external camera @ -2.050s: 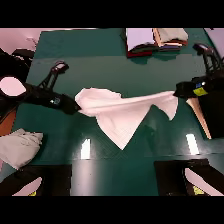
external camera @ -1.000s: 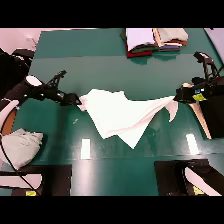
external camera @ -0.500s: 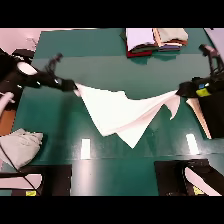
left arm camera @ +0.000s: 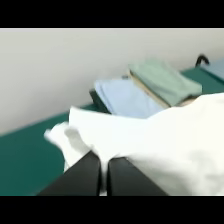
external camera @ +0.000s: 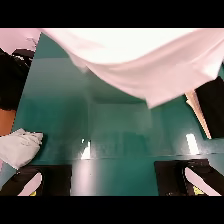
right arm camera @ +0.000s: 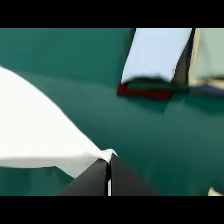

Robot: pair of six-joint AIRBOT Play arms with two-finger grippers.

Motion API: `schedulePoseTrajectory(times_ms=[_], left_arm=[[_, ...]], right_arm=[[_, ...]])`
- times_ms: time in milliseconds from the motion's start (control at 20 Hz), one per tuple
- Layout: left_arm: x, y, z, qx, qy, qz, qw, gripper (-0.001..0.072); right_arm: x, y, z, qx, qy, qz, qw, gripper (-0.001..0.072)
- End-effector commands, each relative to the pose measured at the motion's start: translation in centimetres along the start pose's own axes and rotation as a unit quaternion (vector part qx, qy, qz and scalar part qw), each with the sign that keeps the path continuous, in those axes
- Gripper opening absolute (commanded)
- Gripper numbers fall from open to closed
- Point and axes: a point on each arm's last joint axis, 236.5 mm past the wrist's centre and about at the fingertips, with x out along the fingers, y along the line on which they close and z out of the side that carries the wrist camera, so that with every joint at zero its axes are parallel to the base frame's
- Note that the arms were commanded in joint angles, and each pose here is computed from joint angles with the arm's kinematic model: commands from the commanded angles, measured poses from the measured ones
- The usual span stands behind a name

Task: Fold the shirts.

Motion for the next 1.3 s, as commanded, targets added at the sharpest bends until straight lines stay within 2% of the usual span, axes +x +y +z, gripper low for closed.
schedulePoseTrajectory(times_ms=[0, 250, 400, 600, 850, 1000, 1150, 1200, 1250], left_arm=[[-8.9, -4.4, 7.2, 0.055, -0.1, 0.022, 0.993, 0.0022], [-10.8, -3.9, 7.6, 0.049, -0.096, 0.057, 0.993, 0.0022], [-7.1, -1.4, 2.9, 0.01, -0.014, 0.062, 0.998, 0.0022], [1.1, 3.2, -10.1, -0.074, 0.157, 0.05, 0.984, 0.0022], [8.4, 4.6, -32.8, -0.177, 0.382, 0.011, 0.907, 0.0023], [11.3, 6.0, -41.3, -0.201, 0.437, 0.014, 0.877, 0.0023], [13.2, 7.7, -44.6, -0.211, 0.436, 0.036, 0.874, 0.0024], [13.4, 8.2, -44.8, -0.211, 0.433, 0.042, 0.875, 0.0026], [13.4, 8.6, -44.7, -0.212, 0.429, 0.047, 0.877, 0.0126]], right_arm=[[-5.4, 1.5, 3.4, -0.026, -0.068, -0.002, 0.997, 0.0015], [-5.1, -0.3, 3.6, -0.025, -0.067, -0.037, 0.997, 0.0014], [-2.7, -2.4, 3.4, -0.011, -0.044, -0.06, 0.997, 0.0014], [4.7, -4.6, 1.4, 0.014, 0.032, -0.048, 0.998, 0.0013], [18.5, -7.7, -10.8, 0.065, 0.239, -0.024, 0.969, 0.0014], [25.0, -7.9, -17.0, 0.078, 0.314, -0.009, 0.946, 0.0015], [29.1, -7.5, -19.7, 0.082, 0.343, 0.004, 0.936, 0.0017], [29.9, -7.6, -19.8, 0.083, 0.345, 0.006, 0.935, 0.0039], [30.5, -7.2, -19.5, 0.089, 0.342, 0.017, 0.935, 0.0226]])
